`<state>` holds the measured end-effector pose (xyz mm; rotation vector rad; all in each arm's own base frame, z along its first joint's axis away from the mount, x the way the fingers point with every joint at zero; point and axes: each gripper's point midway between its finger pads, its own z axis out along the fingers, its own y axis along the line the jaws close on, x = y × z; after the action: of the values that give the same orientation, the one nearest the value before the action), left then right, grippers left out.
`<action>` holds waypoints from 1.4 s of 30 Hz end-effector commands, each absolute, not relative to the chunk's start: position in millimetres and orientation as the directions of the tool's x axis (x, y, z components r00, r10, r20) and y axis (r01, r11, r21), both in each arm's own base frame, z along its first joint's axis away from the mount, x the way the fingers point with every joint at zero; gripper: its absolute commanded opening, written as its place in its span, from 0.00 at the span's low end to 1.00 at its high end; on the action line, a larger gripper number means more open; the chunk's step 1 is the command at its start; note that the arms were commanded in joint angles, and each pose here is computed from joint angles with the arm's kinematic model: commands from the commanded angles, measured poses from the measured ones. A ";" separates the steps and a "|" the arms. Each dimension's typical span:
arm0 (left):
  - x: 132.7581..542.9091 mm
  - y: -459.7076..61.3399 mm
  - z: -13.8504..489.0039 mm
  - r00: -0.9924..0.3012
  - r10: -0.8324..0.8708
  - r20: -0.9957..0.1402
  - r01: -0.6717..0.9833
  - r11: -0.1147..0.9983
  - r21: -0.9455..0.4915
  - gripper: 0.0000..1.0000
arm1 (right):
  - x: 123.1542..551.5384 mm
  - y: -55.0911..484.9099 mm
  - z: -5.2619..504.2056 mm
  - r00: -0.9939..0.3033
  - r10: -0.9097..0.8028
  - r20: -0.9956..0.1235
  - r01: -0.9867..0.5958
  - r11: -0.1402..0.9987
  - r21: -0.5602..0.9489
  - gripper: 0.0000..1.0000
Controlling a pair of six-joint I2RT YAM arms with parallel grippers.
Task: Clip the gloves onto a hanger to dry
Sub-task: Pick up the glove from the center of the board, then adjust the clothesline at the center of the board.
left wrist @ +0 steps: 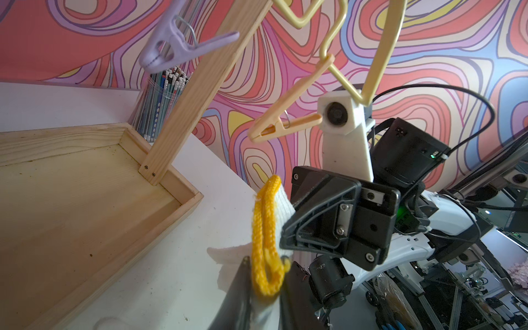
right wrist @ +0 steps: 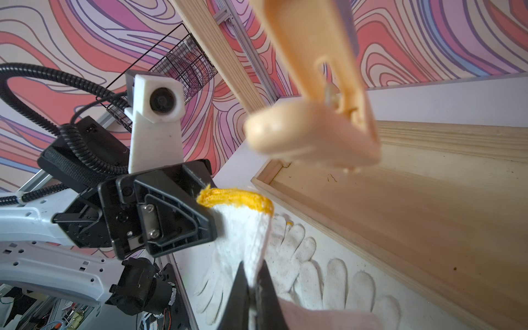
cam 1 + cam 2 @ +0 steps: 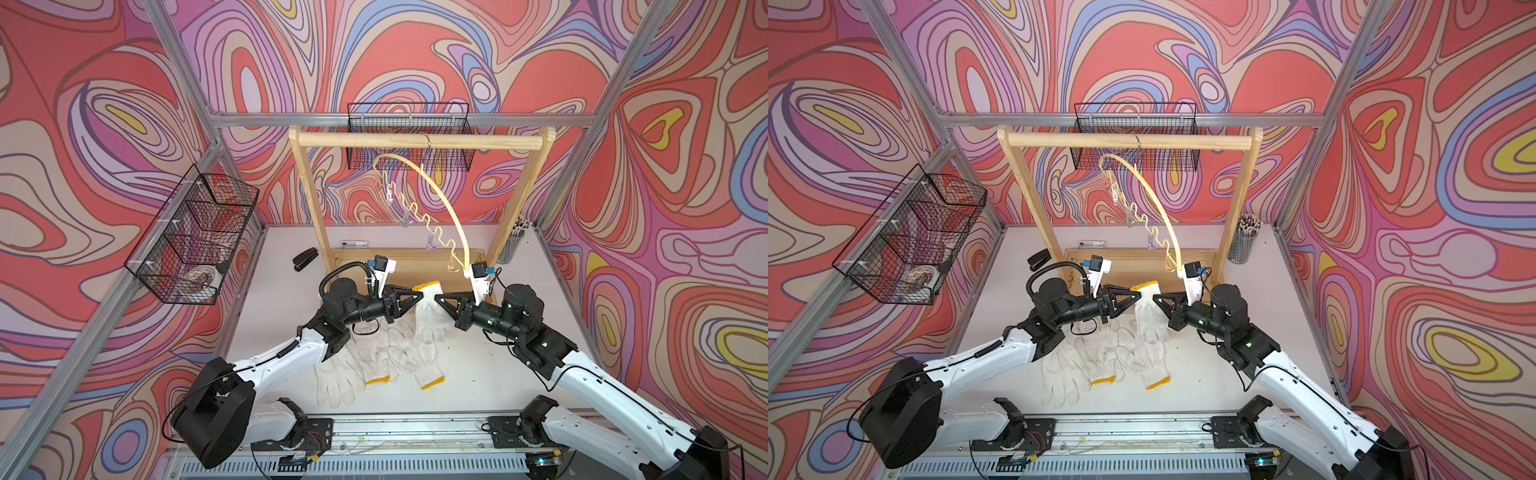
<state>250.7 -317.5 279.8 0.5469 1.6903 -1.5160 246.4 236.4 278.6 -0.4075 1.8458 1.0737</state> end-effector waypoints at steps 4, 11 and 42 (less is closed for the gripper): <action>247.4 -321.3 304.0 -0.567 -0.226 -0.792 0.785 0.142 -0.603 0.20 | 245.4 233.2 284.6 -0.483 0.189 -0.855 -0.662 0.561 0.498 0.00; 247.6 -323.3 307.8 -0.568 -0.231 -0.790 0.786 0.133 -0.604 0.11 | 245.3 233.6 285.5 -0.480 0.194 -0.856 -0.665 0.556 0.499 0.00; 298.2 -241.2 287.2 -0.224 0.228 -0.948 0.660 0.751 0.024 0.00 | 303.6 147.4 221.3 -0.511 0.226 -0.829 -0.342 0.832 0.437 0.60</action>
<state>288.1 -252.3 281.5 0.6913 1.8068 -0.5990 299.9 143.0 225.6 -0.0903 1.9887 0.6603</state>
